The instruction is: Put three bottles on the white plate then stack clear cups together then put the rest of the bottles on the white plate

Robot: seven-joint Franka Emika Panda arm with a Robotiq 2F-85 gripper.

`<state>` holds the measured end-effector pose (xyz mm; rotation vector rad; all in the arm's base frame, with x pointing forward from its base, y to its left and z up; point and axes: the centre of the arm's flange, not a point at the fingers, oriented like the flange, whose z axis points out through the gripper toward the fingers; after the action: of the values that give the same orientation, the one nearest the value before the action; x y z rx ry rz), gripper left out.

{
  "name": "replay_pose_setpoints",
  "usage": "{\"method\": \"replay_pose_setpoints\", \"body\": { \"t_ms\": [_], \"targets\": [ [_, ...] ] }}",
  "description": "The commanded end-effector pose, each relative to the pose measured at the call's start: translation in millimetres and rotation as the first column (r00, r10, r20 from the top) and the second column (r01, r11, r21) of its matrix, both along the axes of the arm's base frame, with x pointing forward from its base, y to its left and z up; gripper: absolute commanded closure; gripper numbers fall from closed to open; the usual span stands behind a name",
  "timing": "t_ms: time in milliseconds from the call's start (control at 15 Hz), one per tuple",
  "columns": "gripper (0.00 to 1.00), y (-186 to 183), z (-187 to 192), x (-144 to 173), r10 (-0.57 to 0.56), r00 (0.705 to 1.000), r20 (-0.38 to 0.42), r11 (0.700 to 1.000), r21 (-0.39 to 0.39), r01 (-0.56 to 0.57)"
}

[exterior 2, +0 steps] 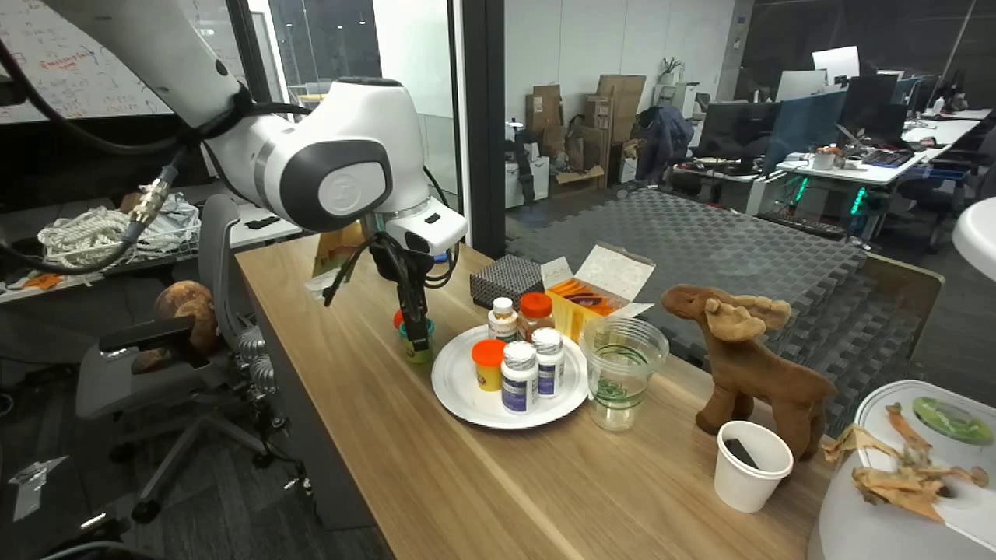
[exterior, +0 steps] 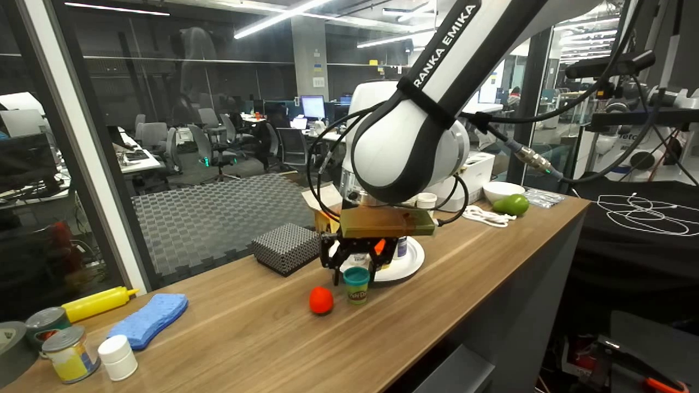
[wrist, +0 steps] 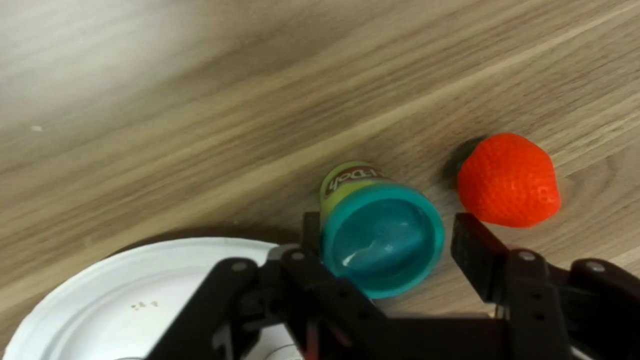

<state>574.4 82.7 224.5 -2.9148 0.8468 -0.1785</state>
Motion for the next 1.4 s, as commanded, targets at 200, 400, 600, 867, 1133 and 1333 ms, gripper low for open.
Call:
{"method": "replay_pose_setpoints", "body": {
  "t_ms": [200, 400, 600, 867, 1133, 1333],
  "targets": [
    [0.72, 12.3, 23.2, -7.6, 0.007, 1.0, 0.021, 1.0, -0.009, -0.007],
    [0.72, 20.1, 48.9, -17.4, 0.033, 0.998, 0.044, 0.999, -0.03, -0.032],
    [0.72, 12.8, 82.6, -29.6, 0.063, 0.996, 0.065, 0.997, -0.045, -0.06],
    [0.72, -26.4, 104.0, -47.8, 0.092, 0.992, 0.09, 0.996, -0.024, -0.09],
    [0.72, -79.2, 100.6, -55.7, 0.111, 0.986, 0.127, 0.994, -0.013, -0.11],
    [0.72, -116.0, 94.2, -54.1, 0.133, 0.98, 0.15, 0.991, -0.012, -0.133]
  ]
}}
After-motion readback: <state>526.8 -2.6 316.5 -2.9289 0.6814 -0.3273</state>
